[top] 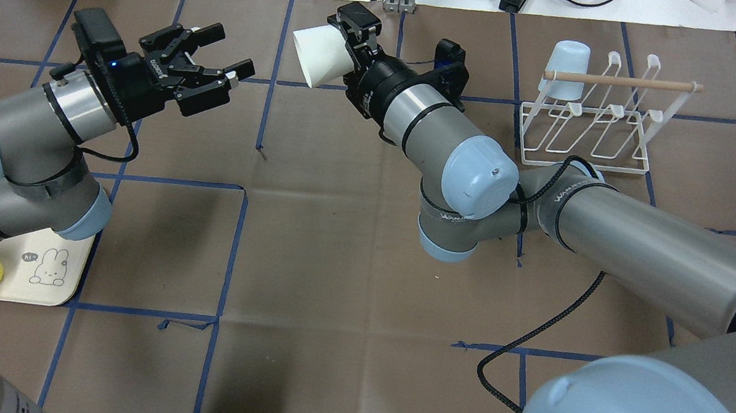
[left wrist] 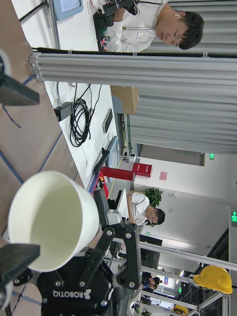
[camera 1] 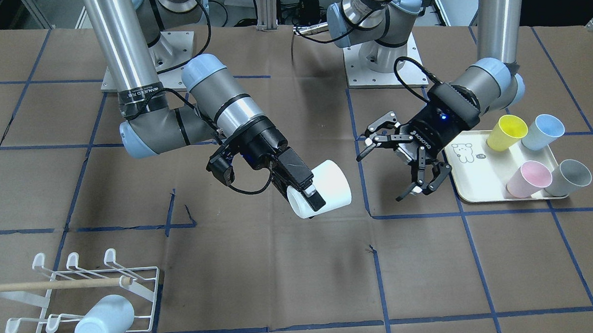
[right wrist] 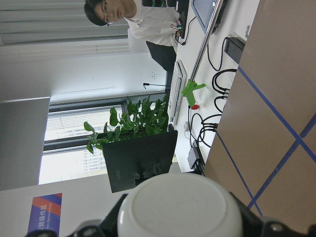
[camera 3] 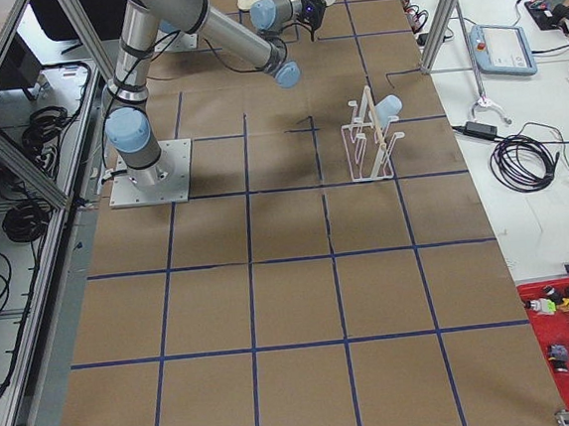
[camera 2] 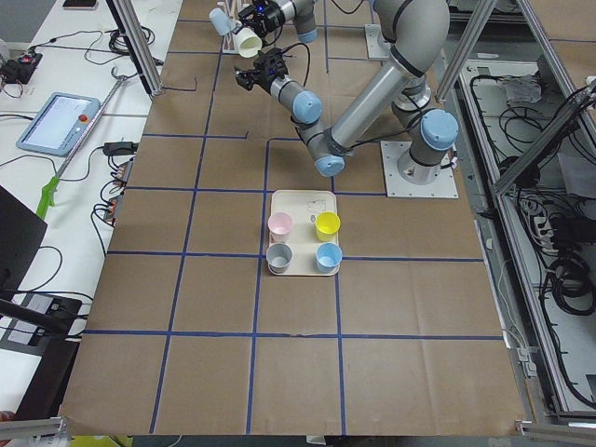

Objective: Transfer IKEA cup to right arm and place on rack

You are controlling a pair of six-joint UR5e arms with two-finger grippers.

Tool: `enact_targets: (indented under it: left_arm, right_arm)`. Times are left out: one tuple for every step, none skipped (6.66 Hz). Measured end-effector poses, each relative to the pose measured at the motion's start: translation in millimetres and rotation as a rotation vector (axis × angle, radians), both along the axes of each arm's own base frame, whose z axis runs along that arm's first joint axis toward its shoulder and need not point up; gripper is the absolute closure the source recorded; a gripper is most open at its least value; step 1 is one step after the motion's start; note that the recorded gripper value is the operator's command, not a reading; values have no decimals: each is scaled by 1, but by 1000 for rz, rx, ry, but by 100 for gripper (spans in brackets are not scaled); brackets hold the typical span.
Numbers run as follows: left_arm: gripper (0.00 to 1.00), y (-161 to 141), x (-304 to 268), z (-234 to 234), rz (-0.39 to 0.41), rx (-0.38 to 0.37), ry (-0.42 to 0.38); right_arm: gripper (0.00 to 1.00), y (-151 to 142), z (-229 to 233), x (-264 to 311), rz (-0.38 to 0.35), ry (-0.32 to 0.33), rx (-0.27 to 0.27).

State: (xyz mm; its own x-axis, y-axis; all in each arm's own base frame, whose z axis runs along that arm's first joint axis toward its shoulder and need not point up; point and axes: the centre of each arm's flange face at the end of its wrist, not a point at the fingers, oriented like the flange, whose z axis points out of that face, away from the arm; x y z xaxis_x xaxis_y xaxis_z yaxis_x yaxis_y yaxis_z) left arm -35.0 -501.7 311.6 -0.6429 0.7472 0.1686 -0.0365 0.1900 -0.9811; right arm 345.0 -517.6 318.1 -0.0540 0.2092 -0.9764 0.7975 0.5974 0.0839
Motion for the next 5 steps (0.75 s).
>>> enact_targets:
  left_arm:
    - [3,-4,10,1,26,27,10]
    - [3,-13,19,3,81,75,12]
    - [3,-26,26,4,164,140,0]
    - [3,-41,27,3,237,206,-22]
    - [2,-58,16,5,304,283,-62]
  right_arm:
    - [48,-5,1,-9,-13,2,-3]
    - [49,-16,3,-28,-38,25,-27]
    - [54,-31,8,-57,-72,94,-86]
    - [60,-43,12,-84,-97,189,-156]
    - [66,-53,16,-111,-112,323,-240]
